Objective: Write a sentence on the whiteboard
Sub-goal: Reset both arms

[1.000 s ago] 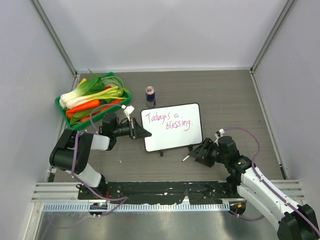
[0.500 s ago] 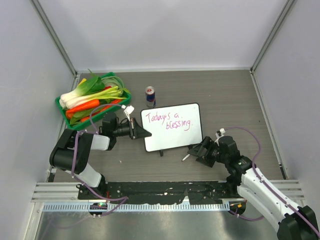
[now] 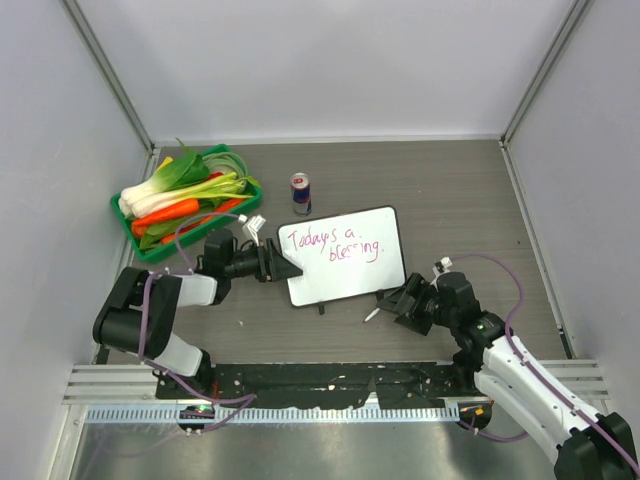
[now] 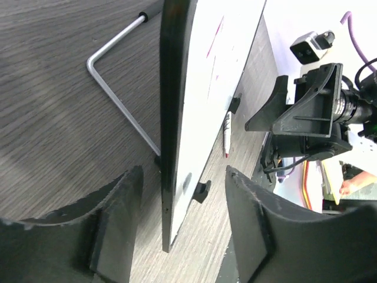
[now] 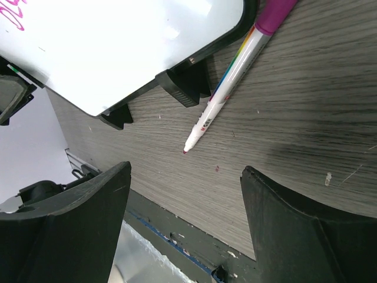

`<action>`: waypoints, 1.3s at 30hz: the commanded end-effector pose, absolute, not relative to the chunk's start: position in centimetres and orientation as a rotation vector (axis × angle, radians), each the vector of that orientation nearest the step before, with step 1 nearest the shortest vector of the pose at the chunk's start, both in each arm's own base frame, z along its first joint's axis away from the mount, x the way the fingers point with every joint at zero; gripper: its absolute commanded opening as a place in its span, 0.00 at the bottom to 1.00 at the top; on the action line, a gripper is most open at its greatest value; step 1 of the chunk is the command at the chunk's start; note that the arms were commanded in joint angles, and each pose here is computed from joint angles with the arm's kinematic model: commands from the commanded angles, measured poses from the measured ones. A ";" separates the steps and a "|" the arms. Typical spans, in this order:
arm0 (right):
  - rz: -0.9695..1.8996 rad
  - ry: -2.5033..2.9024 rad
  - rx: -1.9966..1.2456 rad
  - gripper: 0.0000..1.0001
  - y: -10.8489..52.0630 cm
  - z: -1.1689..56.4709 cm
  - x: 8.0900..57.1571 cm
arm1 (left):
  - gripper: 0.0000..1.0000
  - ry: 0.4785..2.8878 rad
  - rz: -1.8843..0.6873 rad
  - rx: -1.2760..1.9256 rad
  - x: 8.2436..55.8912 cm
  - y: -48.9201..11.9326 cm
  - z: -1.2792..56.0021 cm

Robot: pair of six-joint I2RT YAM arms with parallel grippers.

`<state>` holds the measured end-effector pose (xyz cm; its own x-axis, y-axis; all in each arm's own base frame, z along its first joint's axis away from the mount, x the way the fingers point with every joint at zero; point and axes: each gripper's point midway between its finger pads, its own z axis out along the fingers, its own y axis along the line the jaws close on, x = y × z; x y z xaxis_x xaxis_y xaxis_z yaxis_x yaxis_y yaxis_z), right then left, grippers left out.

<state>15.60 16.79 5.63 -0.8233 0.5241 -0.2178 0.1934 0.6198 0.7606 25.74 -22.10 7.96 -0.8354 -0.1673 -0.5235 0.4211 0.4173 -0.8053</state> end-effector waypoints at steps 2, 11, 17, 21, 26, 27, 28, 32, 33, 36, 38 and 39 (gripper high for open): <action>1.058 2.352 0.522 0.80 16.8 8.0 16.9 | 0.71 2.090 -1.361 0.245 26.0 -21.7 8.8; 1.042 2.352 0.506 0.81 16.6 8.1 17.0 | 1.00 2.087 -1.350 0.242 26.0 -21.7 8.9; 1.033 2.350 0.504 0.81 16.6 8.1 17.1 | 1.00 2.066 -1.325 0.243 26.0 -21.4 9.3; 1.032 2.335 0.491 0.80 16.6 8.5 17.3 | 1.00 2.051 -1.280 0.235 26.0 -21.0 9.6; 1.049 2.307 0.439 0.87 16.9 9.5 17.7 | 1.00 2.032 -1.196 0.203 26.3 -20.1 9.9; 1.050 2.302 0.433 0.96 16.9 9.6 17.8 | 1.00 2.025 -1.183 0.202 26.3 -20.0 10.1; 1.053 2.295 0.415 0.99 17.0 9.8 17.8 | 1.00 2.027 -1.166 0.187 26.4 -19.8 10.0; 1.051 2.277 0.388 0.99 17.0 10.2 17.9 | 1.00 2.006 -1.105 0.133 26.7 -18.9 10.3; 1.046 2.273 0.380 0.99 16.9 10.3 18.0 | 1.00 2.004 -1.091 0.110 26.7 -18.7 10.2; 1.030 2.279 0.375 0.99 16.8 10.2 18.1 | 1.00 1.996 -1.052 0.028 26.4 -17.8 10.0; 1.021 2.290 0.368 0.99 16.8 10.0 18.1 | 1.00 1.998 -1.022 -0.037 26.2 -17.0 9.8; 1.011 2.299 0.367 0.99 16.7 9.8 18.1 | 1.00 1.997 -1.011 -0.070 25.9 -16.7 9.8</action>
